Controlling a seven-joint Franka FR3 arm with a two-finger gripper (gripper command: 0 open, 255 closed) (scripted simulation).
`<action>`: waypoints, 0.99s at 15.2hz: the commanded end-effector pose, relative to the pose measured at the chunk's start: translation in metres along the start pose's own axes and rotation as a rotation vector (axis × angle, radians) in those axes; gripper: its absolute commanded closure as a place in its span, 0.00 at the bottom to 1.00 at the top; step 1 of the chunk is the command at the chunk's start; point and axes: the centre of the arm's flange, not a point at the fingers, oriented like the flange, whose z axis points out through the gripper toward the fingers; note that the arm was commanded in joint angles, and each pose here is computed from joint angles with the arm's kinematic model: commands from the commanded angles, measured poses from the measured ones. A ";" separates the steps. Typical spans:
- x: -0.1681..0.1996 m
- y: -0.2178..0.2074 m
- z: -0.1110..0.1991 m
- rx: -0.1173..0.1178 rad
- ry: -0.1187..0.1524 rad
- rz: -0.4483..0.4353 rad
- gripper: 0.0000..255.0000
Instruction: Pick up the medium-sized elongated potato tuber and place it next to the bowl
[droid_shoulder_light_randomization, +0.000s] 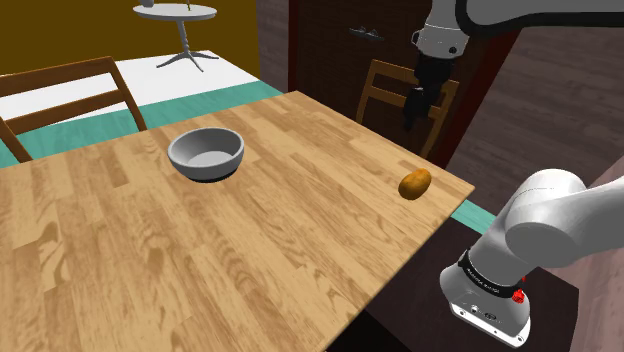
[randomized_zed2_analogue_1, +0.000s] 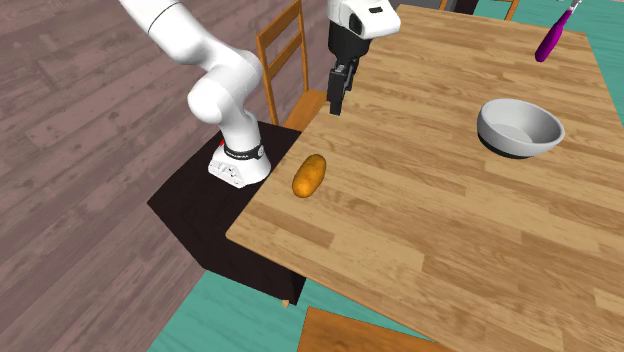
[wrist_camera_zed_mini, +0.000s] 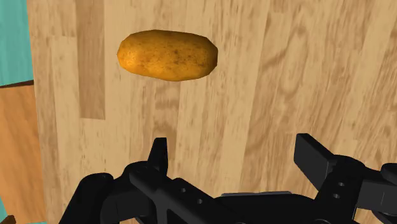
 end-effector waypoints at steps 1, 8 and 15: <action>0.000 0.000 0.000 0.000 0.000 0.000 0.00; -0.034 0.027 0.079 -0.006 -0.022 -0.661 0.00; -0.046 0.071 0.157 -0.013 -0.043 -1.321 0.00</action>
